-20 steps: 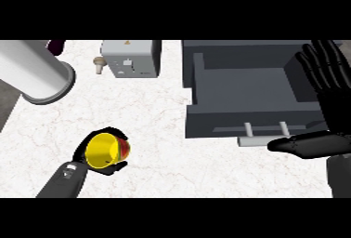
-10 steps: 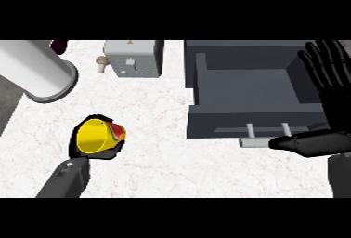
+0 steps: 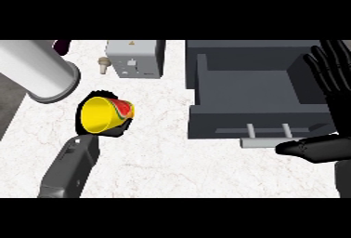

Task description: Pick up the cup, place it into the drawer and close the drawer

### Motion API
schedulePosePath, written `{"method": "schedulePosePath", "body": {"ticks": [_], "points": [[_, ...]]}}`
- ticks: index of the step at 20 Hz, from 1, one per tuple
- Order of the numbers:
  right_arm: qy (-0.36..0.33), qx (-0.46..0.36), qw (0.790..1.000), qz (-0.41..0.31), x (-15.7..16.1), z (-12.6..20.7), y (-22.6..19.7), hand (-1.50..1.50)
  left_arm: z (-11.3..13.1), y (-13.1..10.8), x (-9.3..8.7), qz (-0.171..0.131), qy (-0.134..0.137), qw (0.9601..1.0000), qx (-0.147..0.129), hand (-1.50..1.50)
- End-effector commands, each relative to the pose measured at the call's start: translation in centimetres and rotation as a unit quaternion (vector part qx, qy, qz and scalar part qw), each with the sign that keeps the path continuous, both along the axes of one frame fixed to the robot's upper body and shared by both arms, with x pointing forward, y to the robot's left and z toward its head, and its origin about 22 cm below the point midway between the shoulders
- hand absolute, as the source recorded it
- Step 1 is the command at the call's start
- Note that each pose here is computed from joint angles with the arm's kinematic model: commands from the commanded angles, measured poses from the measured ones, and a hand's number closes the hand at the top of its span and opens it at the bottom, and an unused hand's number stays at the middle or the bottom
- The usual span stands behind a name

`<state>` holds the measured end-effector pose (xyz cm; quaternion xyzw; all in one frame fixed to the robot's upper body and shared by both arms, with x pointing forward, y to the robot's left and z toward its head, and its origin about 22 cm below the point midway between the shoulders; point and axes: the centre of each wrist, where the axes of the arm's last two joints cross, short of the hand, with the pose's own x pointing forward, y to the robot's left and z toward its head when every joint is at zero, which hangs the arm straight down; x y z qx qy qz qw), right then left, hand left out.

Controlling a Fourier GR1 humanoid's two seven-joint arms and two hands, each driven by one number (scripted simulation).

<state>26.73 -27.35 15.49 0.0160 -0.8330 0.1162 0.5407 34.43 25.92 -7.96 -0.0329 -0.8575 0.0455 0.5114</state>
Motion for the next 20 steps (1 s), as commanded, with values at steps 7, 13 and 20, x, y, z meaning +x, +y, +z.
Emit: {"method": "schedulePosePath", "body": {"ticks": [7,13,20], "points": [[0.009,0.004,1.0,-0.017,-0.2,-1.2,0.6,-1.5,11.3,-10.5,5.9,-0.108,-0.067,0.9918,0.016,1.5],[0.002,0.004,1.0,-0.015,0.7,-1.4,-1.5,-1.5,20.2,-15.2,7.8,-0.122,-0.052,0.9905,0.039,1.5],[-0.01,-0.004,1.0,-0.014,0.8,-0.6,-2.1,-1.5,25.9,-20.5,8.7,-0.088,-0.036,0.9926,0.075,1.5]]}}
